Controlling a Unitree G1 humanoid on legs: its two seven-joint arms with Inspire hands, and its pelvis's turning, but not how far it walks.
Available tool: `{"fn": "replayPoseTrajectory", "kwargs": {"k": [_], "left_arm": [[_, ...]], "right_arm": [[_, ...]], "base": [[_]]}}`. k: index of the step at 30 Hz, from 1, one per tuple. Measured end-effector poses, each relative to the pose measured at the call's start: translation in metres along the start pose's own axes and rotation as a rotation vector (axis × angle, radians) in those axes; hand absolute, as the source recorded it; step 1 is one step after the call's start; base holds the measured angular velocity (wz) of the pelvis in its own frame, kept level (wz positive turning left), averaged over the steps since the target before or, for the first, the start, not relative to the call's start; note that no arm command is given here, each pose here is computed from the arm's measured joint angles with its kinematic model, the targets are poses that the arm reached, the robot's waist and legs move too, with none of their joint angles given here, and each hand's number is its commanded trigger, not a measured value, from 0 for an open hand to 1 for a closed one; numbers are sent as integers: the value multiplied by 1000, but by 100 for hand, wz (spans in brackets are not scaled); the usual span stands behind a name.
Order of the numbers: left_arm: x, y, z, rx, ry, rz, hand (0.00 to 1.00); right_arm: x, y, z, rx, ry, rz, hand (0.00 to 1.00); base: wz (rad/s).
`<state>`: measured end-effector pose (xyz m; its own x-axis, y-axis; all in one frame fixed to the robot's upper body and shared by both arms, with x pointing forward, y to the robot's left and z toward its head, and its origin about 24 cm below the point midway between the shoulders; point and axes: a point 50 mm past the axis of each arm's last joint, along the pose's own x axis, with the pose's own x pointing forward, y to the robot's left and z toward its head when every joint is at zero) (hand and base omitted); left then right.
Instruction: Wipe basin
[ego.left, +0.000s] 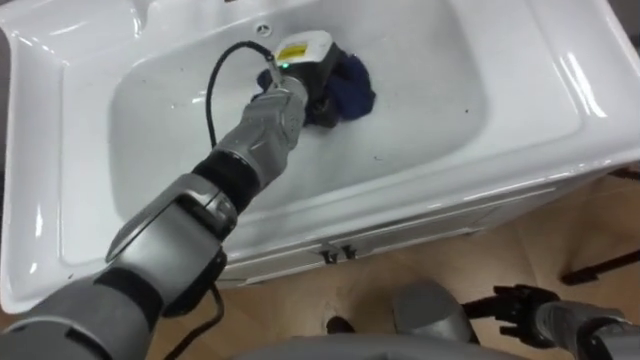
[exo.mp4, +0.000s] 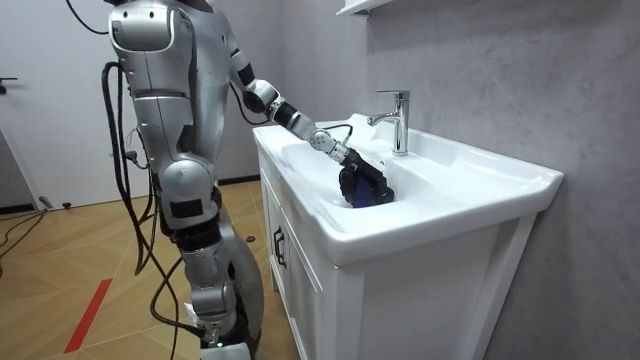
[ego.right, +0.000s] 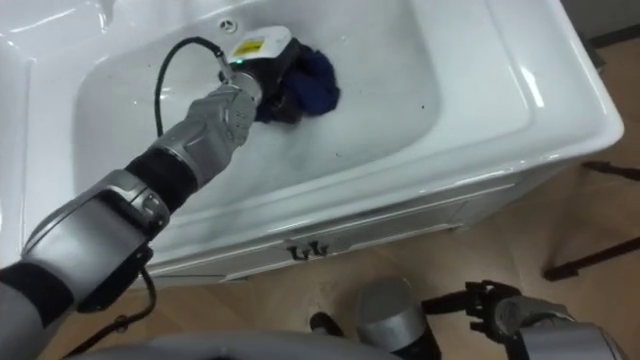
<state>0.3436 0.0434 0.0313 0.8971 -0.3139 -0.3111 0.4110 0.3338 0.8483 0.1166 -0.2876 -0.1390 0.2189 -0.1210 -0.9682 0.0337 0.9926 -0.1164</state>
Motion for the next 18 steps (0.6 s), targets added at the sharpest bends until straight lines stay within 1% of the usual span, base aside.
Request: {"fn": "replayPoseTrajectory", "kwargs": {"k": [4,6,8,14,18], "left_arm": [[-2,3,16,-103,-69,-19,100],[-5,4,32,-135,-141,-34,100],[-9,2,41,-165,-195,-50,100],[-16,1,60,-226,-302,-85,100],[-18,0,68,-231,-371,-107,100]], "right_arm": [[-1,-2,0,-4,0,-4,0],[0,-2,-1,0,-4,-1,0],[0,-1,0,26,-17,6,0],[0,3,8,99,-79,30,0],[0,6,17,118,-134,44,0]], "base": [[18],[19],[8],[5],[7]]}}
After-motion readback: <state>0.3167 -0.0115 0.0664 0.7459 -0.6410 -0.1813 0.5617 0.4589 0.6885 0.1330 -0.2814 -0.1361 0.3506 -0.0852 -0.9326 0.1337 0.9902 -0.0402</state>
